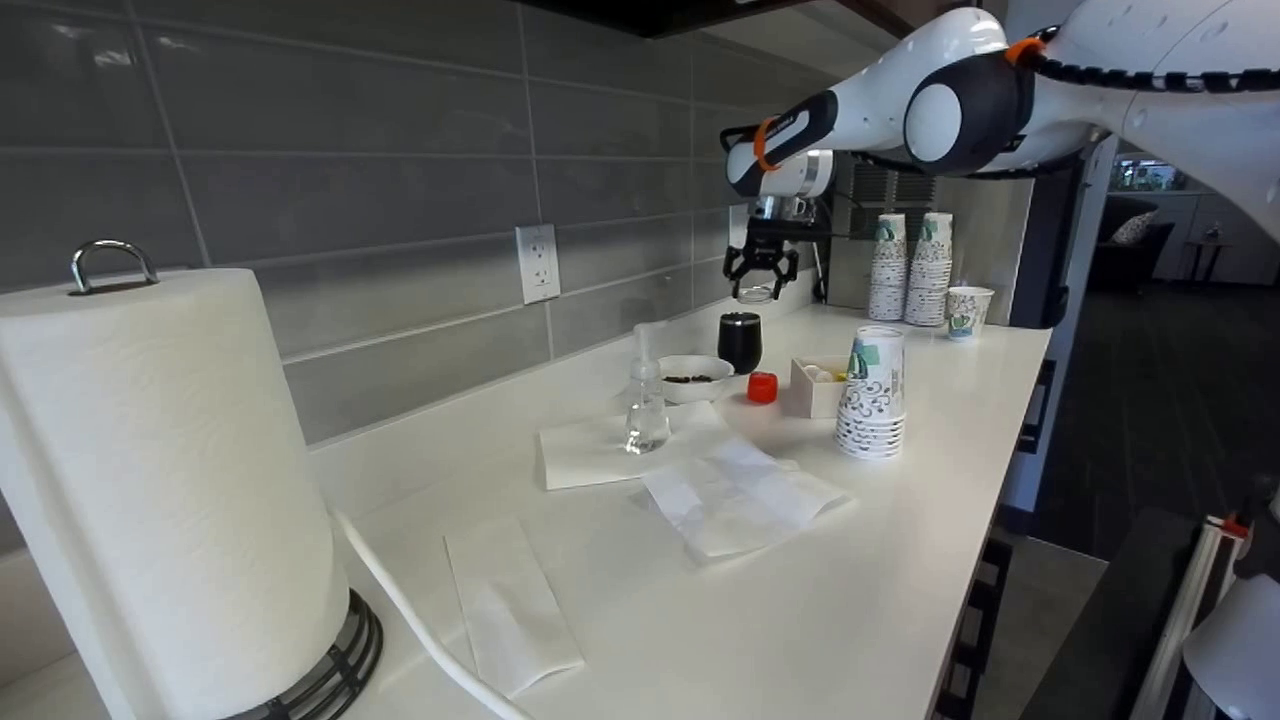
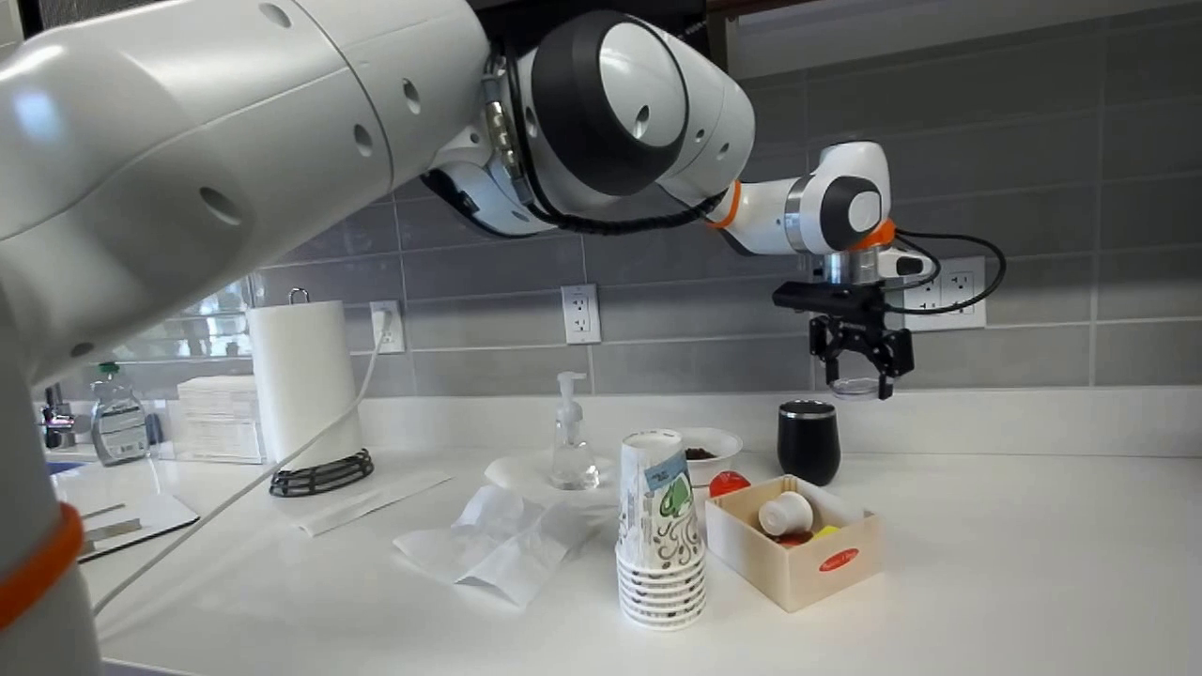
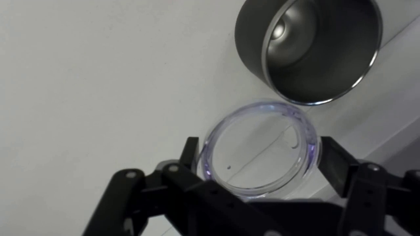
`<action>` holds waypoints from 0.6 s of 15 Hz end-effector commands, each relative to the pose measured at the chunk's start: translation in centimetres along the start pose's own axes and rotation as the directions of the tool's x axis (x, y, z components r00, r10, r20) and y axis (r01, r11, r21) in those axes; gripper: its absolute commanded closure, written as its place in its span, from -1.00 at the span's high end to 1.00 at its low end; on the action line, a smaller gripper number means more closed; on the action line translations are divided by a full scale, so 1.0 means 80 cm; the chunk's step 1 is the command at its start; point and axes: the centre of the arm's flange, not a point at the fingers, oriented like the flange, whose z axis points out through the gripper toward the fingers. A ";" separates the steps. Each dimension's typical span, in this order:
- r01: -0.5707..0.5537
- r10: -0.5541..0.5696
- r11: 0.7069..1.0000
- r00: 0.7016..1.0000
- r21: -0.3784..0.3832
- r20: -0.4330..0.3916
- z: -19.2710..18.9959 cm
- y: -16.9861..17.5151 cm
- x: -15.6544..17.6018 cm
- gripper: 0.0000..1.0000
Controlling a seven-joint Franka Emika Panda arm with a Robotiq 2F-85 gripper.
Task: Put the lid on the black cup
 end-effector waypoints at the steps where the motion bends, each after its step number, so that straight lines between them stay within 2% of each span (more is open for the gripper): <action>1: 0.053 -0.053 0.999 0.999 0.010 0.003 -0.017 -0.006 -0.058 0.30; 9: 0.076 -0.076 0.997 0.997 0.019 -0.013 -0.014 -0.033 -0.102 0.30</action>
